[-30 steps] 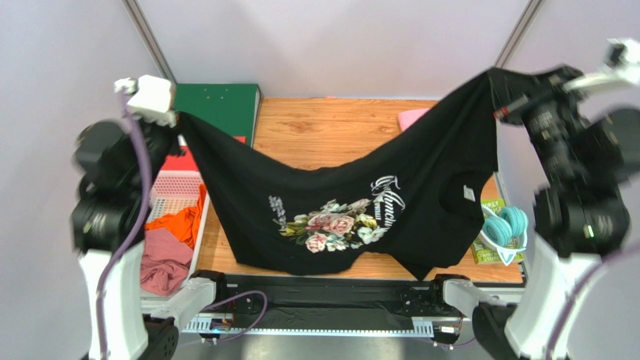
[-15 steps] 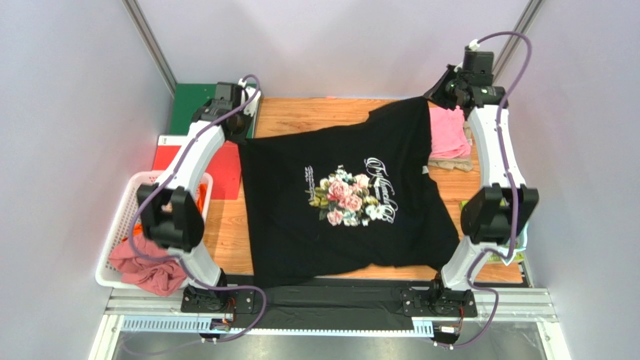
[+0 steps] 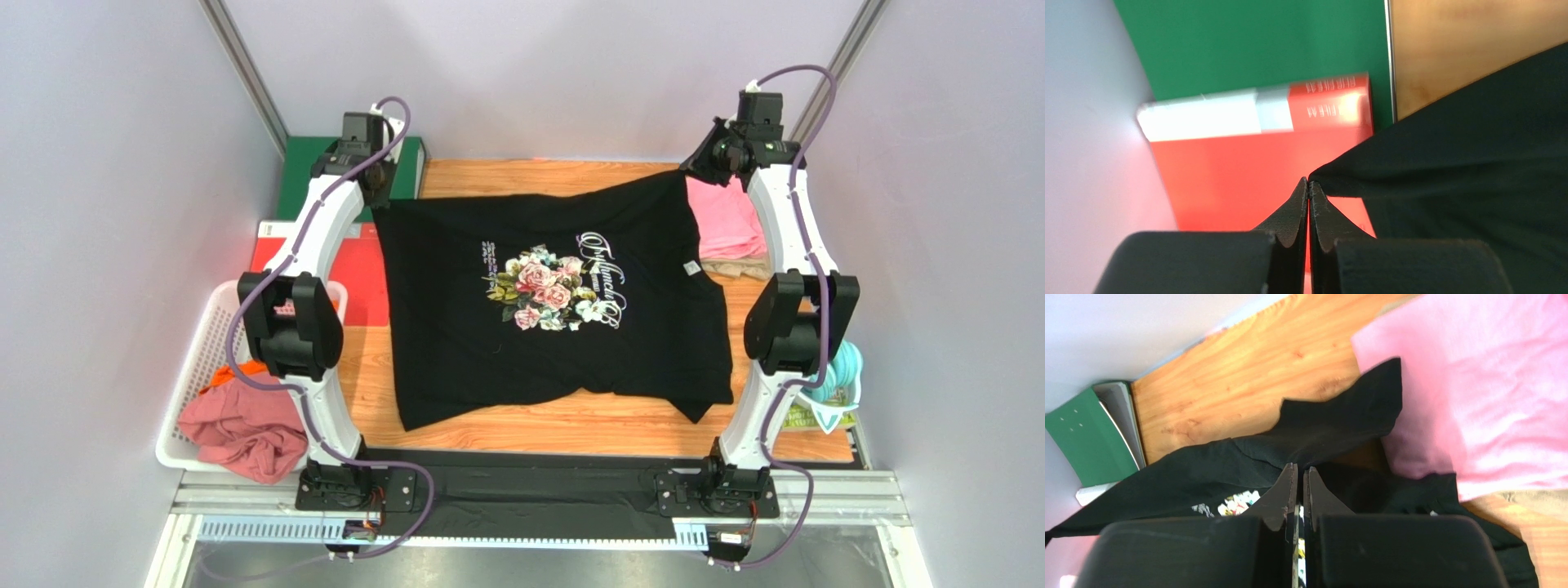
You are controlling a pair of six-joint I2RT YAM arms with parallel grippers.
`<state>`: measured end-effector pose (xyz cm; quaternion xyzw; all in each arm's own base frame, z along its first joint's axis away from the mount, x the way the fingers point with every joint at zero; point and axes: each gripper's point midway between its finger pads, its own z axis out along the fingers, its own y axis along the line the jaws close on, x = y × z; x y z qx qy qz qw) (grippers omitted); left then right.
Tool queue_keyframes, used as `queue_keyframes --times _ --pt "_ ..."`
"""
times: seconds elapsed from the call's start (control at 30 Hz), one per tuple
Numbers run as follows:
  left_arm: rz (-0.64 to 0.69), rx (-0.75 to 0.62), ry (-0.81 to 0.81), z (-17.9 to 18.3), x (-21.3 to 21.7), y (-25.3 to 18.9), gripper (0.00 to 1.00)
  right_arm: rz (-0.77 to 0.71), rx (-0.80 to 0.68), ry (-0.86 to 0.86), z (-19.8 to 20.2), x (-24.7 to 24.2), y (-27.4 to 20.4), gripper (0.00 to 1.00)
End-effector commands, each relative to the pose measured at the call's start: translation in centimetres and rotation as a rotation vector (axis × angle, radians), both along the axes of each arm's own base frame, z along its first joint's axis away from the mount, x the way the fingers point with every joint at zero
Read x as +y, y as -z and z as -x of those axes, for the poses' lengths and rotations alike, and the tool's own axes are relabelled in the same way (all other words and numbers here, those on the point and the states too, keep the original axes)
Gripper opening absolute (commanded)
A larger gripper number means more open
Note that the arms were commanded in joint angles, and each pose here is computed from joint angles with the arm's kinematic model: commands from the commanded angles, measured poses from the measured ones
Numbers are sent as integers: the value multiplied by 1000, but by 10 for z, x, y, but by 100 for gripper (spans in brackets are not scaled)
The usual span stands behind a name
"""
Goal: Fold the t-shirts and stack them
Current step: Fold the flattened tshirt in 1/3 of the way
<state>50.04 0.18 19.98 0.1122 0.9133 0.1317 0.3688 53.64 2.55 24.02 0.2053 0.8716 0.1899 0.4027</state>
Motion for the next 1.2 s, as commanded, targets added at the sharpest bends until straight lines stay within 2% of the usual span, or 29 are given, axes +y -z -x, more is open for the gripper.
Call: queue_keyframes --times 0.0,0.07,0.1,0.17,0.23,0.63,0.67,0.73,0.8,0.83,0.87,0.93,0.97,1.07,1.17 --pt "29 -63 38 28 0 -26 0 2 -96 -17 20 5 -39 0" --pt "48 -38 68 44 -5 -11 0 5 -48 -2 35 3 -20 0" --pt "54 -62 78 54 -5 -21 0 8 -66 1 43 4 -27 0" --pt "54 -35 99 71 -6 -6 0 22 -5 21 61 1 -1 0" --pt "63 -39 124 85 -9 -7 0 43 -24 50 72 -4 -4 0" --pt "134 137 212 158 -27 64 0 102 235 144 132 -12 83 0" --pt "134 165 219 165 -29 72 0 105 249 152 134 -14 85 4" --pt "146 188 238 169 -33 74 7 137 271 186 138 -21 83 21" --pt "161 207 239 174 -36 73 17 139 234 216 138 -23 65 27" --pt "171 195 246 172 -39 65 23 144 196 232 134 -25 51 33" --pt "175 197 249 173 -39 61 39 136 170 238 132 -23 40 36" --pt "189 154 258 166 -43 41 50 120 104 234 125 -19 10 36" --pt "197 149 263 166 -45 34 58 120 108 236 124 -19 7 36" --pt "232 105 279 159 -55 5 73 123 79 209 112 -2 -11 40" --pt "257 72 303 148 -69 -7 73 98 38 182 96 17 -19 42"
